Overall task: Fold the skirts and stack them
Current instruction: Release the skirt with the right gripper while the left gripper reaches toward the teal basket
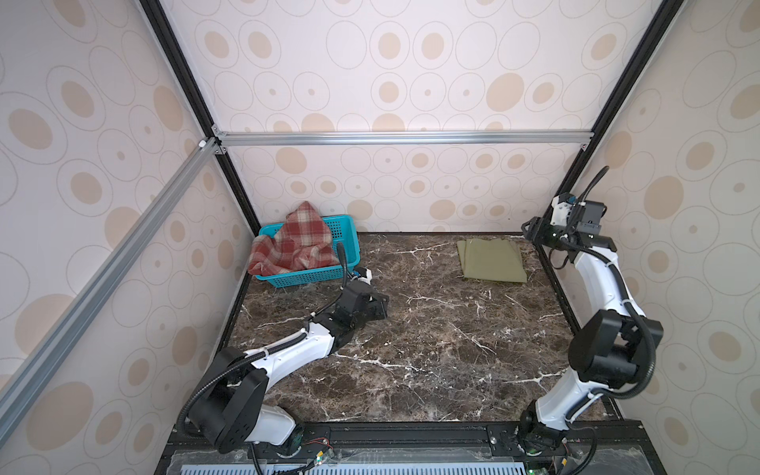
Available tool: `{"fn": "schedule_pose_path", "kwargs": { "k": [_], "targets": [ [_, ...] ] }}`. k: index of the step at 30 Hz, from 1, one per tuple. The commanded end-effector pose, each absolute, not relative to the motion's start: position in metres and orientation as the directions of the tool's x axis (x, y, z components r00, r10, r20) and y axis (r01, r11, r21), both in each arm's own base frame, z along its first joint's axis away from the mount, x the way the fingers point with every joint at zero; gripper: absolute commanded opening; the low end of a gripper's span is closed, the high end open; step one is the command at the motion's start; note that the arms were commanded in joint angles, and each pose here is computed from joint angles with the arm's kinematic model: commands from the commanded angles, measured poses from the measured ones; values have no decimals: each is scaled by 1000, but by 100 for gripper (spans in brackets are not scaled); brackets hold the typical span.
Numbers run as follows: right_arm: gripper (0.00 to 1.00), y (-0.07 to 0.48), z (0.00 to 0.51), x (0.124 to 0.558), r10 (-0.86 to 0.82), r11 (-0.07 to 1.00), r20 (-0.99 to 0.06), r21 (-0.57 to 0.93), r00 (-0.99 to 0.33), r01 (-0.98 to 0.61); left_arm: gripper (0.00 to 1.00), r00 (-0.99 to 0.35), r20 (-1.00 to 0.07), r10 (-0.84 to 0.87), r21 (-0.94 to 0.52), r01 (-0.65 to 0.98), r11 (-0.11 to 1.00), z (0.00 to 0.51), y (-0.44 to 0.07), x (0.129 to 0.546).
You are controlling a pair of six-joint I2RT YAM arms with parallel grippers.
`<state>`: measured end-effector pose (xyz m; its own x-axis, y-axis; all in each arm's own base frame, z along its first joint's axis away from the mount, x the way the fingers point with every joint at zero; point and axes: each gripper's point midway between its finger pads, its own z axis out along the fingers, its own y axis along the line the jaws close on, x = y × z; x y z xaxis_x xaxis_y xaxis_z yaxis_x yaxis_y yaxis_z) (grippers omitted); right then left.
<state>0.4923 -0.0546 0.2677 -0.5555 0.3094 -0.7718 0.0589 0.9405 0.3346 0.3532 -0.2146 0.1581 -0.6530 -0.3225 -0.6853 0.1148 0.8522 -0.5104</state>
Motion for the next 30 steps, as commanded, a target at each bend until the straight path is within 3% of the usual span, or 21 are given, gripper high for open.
{"fn": "schedule_pose_path", "kwargs": {
  "k": [1, 7, 12, 17, 24, 30],
  "targets": [
    [70, 13, 238, 468, 289, 930, -731, 368, -619, -1, 40, -593, -728, -343, -459, 50, 887, 187, -171, 371],
    [69, 104, 202, 411, 204, 923, -691, 371, -694, -98, 68, -507, -768, -391, -418, -65, 906, 228, -87, 403],
    [69, 136, 185, 375, 145, 920, -655, 365, -741, -143, 73, -505, -749, -430, -418, -144, 897, 233, -33, 439],
    [69, 163, 182, 358, 84, 898, -630, 384, -772, -216, 84, -500, -756, -422, -386, -180, 905, 223, -11, 478],
    [69, 171, 182, 353, 78, 880, -622, 410, -779, -239, 85, -619, -720, -314, -270, -167, 948, 178, -5, 535],
    [69, 174, 186, 358, 47, 881, -630, 392, -775, -265, 85, -673, -698, -245, -141, -207, 968, 145, 12, 560]
  ]
}}
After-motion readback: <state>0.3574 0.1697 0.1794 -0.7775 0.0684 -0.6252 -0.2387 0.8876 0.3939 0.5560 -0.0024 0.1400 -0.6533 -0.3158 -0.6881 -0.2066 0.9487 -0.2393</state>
